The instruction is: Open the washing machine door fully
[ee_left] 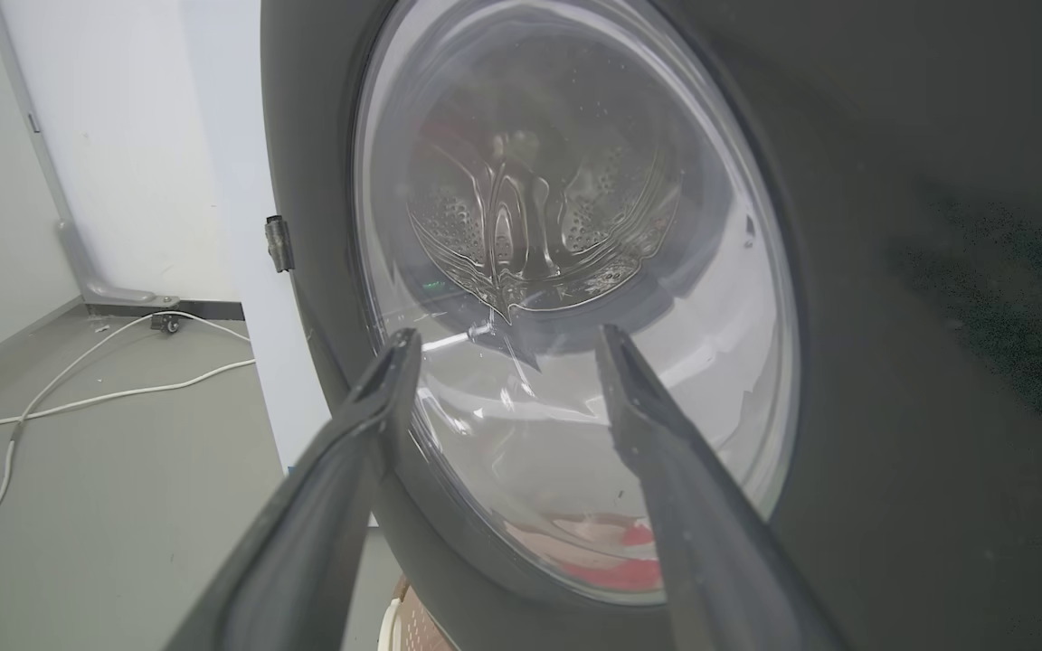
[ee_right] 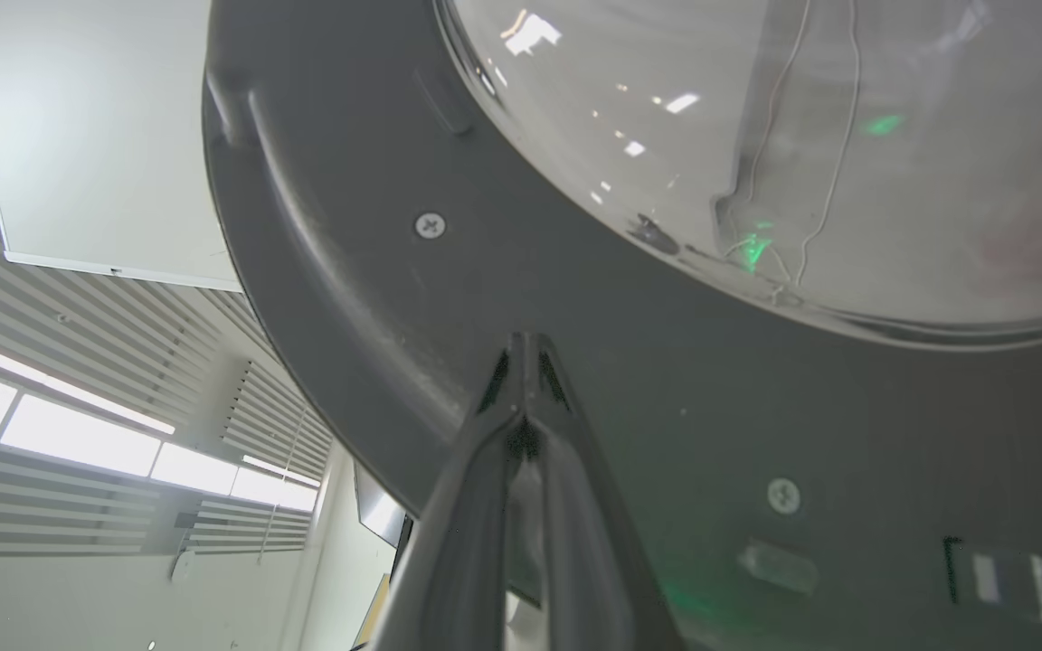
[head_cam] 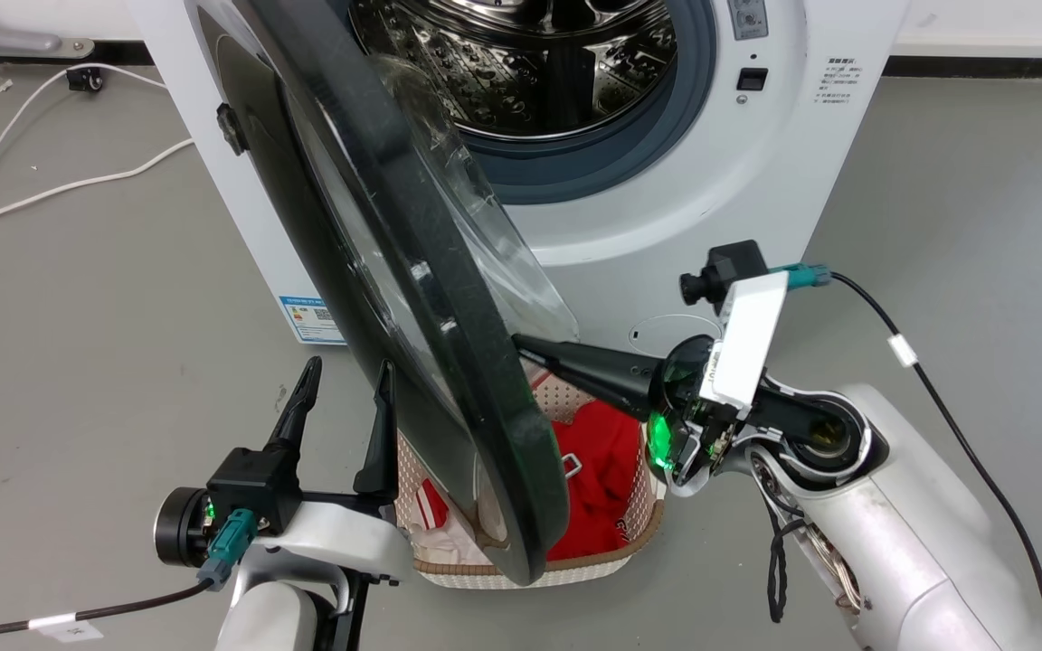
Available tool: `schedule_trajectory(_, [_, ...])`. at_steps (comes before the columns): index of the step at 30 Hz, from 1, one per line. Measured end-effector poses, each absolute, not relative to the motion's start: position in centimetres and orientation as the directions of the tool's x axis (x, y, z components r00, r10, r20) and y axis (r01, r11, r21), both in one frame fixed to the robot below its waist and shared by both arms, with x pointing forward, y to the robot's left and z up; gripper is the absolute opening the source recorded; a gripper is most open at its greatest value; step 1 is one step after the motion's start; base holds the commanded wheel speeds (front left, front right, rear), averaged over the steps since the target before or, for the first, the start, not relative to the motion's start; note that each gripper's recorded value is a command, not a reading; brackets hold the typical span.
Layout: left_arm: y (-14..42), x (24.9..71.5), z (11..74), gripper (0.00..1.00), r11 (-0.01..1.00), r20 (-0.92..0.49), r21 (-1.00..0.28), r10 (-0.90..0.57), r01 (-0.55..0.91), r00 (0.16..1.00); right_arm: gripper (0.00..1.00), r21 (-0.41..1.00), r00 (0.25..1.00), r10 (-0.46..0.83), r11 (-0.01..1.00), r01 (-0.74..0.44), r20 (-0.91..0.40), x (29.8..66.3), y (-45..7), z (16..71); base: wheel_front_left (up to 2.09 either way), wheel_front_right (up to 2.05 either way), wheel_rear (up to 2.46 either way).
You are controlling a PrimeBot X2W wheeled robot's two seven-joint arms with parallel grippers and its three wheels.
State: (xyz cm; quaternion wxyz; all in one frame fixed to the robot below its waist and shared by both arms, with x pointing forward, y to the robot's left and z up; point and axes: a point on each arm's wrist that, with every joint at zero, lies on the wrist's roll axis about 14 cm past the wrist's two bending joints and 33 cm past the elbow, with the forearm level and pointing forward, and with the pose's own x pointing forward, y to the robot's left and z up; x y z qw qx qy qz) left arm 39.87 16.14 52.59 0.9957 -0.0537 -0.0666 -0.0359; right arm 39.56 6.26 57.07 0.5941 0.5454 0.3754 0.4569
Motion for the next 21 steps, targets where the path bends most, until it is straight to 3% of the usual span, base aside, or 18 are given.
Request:
schedule_trajectory(10, [16.0,39.9,52.6,1.0,0.991,0.136,-0.104,-0.067,0.082,0.988,0.0,0.991,0.651,0.753,-0.011,-0.136,0.098,43.5,0.6,56.8,0.0,0.0,0.0])
schedule_trajectory(11, [16.0,39.9,52.6,1.0,0.991,0.138,-0.104,-0.067,0.082,0.988,0.0,0.991,0.683,0.723,-0.011,-0.133,0.1,43.7,-0.2,56.6,0.0,0.0,0.0])
schedule_trajectory(12, [16.0,39.7,52.6,1.0,0.991,0.137,-0.105,-0.066,0.081,0.988,0.0,0.993,0.771,0.63,-0.002,-0.115,0.09,44.0,-3.2,55.7,0.0,0.0,0.0])
schedule_trajectory(16, [16.1,39.5,52.6,1.0,0.991,0.136,-0.105,-0.065,0.08,0.989,0.0,0.995,0.866,0.495,0.037,-0.097,0.066,43.8,-7.3,54.3,0.0,0.0,0.0])
schedule_trajectory(19, [16.2,39.5,52.7,1.0,0.991,0.141,-0.104,-0.063,0.078,0.988,0.49,0.996,0.914,0.403,0.056,-0.075,0.046,43.1,-9.8,53.2,0.0,0.0,0.0])
schedule_trajectory(20, [16.2,39.4,52.8,1.0,0.992,0.141,-0.104,-0.063,0.078,0.988,0.8,0.996,0.927,0.374,0.065,-0.066,0.037,42.8,-10.6,52.8,0.0,0.0,0.0])
schedule_trajectory(21, [16.2,39.4,52.7,1.0,0.992,0.14,-0.105,-0.062,0.077,0.988,1.0,0.996,0.939,0.343,0.073,-0.06,0.031,42.6,-11.4,52.5,0.0,0.0,0.0])
